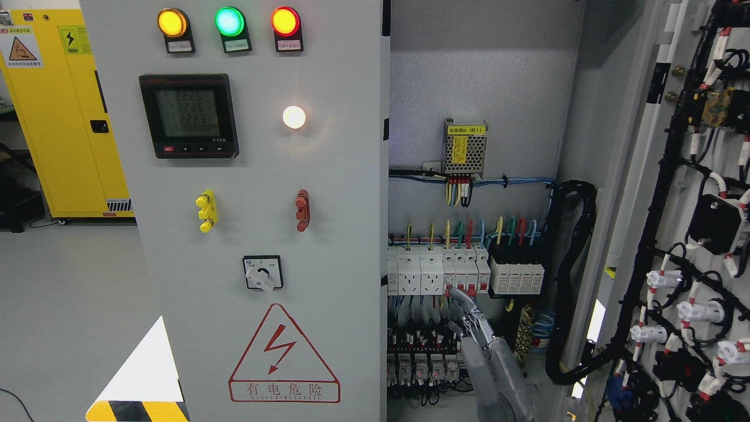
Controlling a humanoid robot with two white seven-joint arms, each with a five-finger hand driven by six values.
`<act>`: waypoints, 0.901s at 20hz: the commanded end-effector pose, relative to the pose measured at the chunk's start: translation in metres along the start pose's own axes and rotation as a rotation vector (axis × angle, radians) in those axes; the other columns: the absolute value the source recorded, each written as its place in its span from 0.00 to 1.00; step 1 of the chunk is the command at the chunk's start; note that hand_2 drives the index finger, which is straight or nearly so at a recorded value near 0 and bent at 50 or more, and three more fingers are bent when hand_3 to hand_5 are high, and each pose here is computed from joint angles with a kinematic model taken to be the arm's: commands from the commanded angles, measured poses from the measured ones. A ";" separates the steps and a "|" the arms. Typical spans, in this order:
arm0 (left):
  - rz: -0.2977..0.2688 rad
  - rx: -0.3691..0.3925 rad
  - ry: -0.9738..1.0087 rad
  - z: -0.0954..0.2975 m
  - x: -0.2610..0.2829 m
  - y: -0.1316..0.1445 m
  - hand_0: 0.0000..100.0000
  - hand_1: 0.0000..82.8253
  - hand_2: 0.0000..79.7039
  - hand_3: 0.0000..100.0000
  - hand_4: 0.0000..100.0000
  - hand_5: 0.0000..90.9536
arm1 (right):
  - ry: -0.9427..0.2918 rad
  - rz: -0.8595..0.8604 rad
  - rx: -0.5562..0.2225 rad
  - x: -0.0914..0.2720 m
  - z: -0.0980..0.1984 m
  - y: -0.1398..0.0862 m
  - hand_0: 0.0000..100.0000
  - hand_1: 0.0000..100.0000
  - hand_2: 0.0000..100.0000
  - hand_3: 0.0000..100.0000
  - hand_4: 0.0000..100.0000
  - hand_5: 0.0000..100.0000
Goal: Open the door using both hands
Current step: 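Raise the right hand into the cabinet toward the lamp door's inner edge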
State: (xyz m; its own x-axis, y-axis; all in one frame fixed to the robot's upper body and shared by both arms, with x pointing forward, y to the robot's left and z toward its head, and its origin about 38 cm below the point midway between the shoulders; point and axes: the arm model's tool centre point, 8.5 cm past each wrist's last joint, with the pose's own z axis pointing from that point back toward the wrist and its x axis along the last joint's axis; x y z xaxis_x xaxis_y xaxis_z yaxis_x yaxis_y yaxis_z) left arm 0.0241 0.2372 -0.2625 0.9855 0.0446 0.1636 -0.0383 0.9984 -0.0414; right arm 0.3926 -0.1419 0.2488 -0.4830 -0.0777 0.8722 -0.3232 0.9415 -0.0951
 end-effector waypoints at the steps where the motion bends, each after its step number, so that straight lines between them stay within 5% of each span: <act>1: -0.001 -0.019 -0.044 -0.004 0.023 -0.009 0.00 0.00 0.00 0.00 0.00 0.00 | 0.031 -0.003 -0.019 -0.016 -0.034 -0.012 0.21 0.14 0.00 0.00 0.00 0.00; 8: -0.001 -0.019 -0.045 -0.004 0.024 -0.009 0.00 0.00 0.00 0.00 0.00 0.00 | 0.067 0.012 -0.023 -0.028 -0.064 -0.023 0.21 0.14 0.00 0.00 0.00 0.00; 12: -0.001 -0.017 -0.042 -0.003 0.023 -0.007 0.00 0.00 0.00 0.00 0.00 0.00 | 0.049 0.012 0.039 -0.019 -0.081 -0.021 0.21 0.14 0.00 0.00 0.00 0.00; 18: -0.001 -0.016 -0.044 -0.004 0.023 -0.008 0.00 0.00 0.00 0.00 0.00 0.00 | 0.059 -0.151 0.072 -0.008 -0.101 -0.023 0.21 0.14 0.00 0.00 0.00 0.00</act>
State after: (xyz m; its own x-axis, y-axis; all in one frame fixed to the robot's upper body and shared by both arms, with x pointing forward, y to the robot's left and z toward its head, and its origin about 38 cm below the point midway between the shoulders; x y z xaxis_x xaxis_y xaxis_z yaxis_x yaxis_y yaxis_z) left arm 0.0175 0.2345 -0.2629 0.9883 0.0469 0.1450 -0.0408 0.9982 -0.0449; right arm 0.4648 -0.1345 0.2922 -0.4560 -0.1137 0.8827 -0.3943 0.9150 -0.0858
